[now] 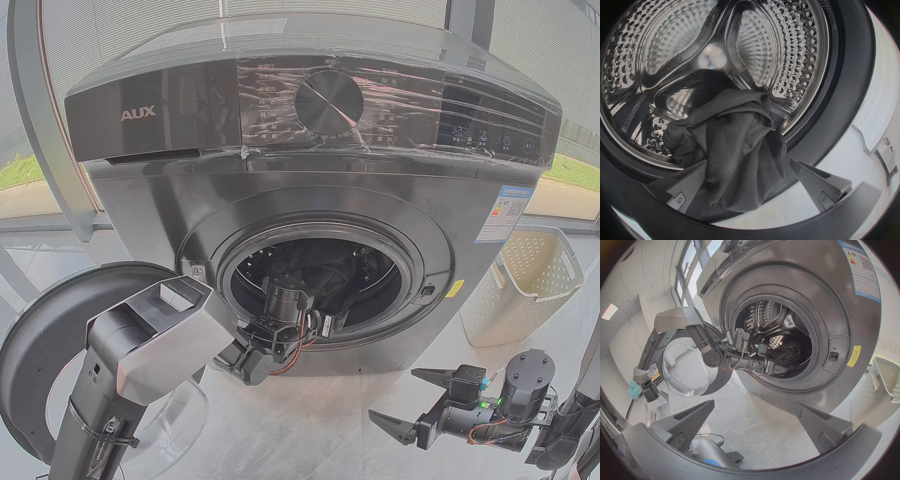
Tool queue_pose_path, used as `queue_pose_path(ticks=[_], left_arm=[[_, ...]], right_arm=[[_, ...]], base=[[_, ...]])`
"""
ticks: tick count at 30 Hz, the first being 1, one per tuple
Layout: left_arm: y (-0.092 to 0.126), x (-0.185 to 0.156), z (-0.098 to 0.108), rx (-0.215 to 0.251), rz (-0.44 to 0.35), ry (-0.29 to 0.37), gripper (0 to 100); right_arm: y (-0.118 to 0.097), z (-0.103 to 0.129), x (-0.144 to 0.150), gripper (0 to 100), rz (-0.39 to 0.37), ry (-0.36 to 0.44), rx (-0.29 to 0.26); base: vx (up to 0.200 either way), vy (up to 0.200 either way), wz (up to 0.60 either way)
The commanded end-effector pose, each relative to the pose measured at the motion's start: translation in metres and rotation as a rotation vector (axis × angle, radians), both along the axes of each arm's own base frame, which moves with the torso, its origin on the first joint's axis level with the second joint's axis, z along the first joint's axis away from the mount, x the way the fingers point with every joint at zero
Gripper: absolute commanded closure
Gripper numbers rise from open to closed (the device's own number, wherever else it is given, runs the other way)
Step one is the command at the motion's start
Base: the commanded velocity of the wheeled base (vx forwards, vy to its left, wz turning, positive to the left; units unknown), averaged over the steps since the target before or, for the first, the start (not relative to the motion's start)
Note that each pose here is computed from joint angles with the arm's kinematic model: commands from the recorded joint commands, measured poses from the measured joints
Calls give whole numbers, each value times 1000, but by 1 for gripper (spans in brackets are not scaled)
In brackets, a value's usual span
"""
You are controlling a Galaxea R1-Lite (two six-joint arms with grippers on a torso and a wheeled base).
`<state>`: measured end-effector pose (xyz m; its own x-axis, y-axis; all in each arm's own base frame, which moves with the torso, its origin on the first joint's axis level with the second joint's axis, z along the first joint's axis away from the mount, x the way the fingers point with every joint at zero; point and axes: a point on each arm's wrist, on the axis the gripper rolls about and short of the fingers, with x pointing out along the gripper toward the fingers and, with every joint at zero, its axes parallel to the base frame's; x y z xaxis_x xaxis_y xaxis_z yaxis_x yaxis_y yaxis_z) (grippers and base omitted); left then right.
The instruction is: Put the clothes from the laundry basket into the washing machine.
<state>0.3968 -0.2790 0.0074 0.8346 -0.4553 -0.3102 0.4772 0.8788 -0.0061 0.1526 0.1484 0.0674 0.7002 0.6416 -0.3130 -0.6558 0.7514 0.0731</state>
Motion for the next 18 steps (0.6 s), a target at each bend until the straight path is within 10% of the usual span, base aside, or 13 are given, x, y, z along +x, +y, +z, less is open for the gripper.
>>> queue_pose_path(ticks=[1, 4, 5, 18], left_arm=[[-2, 8, -18, 11, 4, 8, 0], [-4, 12, -21, 12, 3, -1, 0], [-5, 13, -23, 15, 3, 1, 100], [-6, 45, 19, -105, 95, -169, 100]], right_arm=[[1, 1, 0, 0, 3, -6, 4], [2, 2, 1, 0, 3, -10, 8], [1, 2, 2, 0, 1, -11, 12], [2, 3, 2, 0, 1, -15, 14]], base=[[0, 0, 0], [0, 0, 0], [0, 0, 0], [0, 0, 0]])
